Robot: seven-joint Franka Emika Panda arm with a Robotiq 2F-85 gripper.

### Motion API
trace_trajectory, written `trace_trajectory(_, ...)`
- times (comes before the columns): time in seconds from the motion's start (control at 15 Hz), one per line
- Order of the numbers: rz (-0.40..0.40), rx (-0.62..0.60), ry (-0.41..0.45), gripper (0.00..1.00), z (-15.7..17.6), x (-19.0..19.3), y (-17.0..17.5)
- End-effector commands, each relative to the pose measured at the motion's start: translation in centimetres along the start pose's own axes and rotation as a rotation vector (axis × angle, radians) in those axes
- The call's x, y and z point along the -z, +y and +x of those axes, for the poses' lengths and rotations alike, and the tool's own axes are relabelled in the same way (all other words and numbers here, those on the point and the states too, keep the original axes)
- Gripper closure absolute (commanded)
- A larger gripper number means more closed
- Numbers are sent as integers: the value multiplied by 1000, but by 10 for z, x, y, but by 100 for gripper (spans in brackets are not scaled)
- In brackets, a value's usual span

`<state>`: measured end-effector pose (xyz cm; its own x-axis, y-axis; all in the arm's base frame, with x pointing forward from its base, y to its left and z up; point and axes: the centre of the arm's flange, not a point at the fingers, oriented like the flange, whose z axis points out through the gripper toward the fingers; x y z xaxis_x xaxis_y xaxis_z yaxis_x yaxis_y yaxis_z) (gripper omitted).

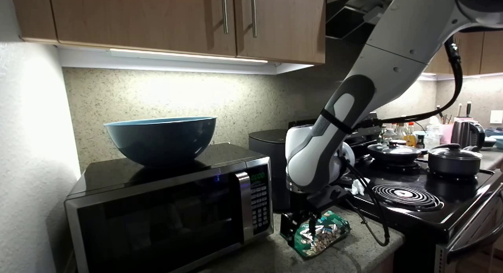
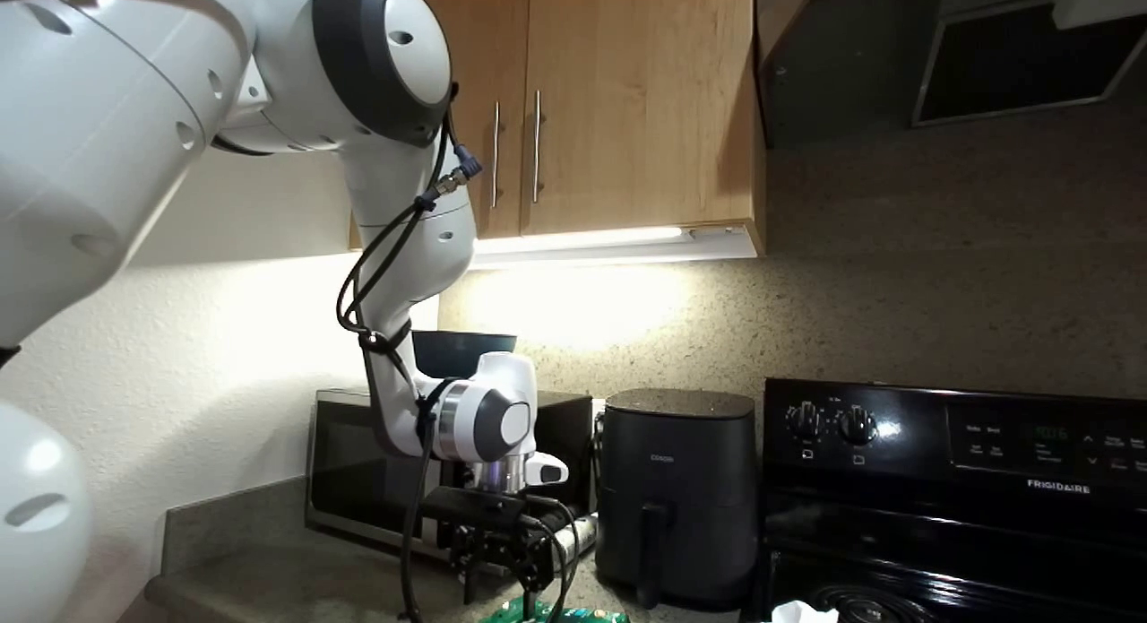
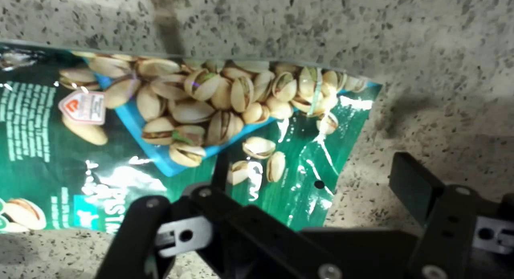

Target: Put the green packet upright

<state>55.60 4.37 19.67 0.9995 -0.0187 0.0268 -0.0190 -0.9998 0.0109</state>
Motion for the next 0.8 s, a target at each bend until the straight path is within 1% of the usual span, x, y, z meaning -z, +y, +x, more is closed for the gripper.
trace_trajectory(0.0, -45, 14, 6, 0, -2, -5, -12)
trace_trajectory(0.33, -119, -43, 3, 0, 7, -21, 2)
trace_trajectory(0.67, -141, -88, -6, 0, 16, -27, 13)
trace_trajectory(0.73, -142, -95, -7, 13, 17, -27, 14)
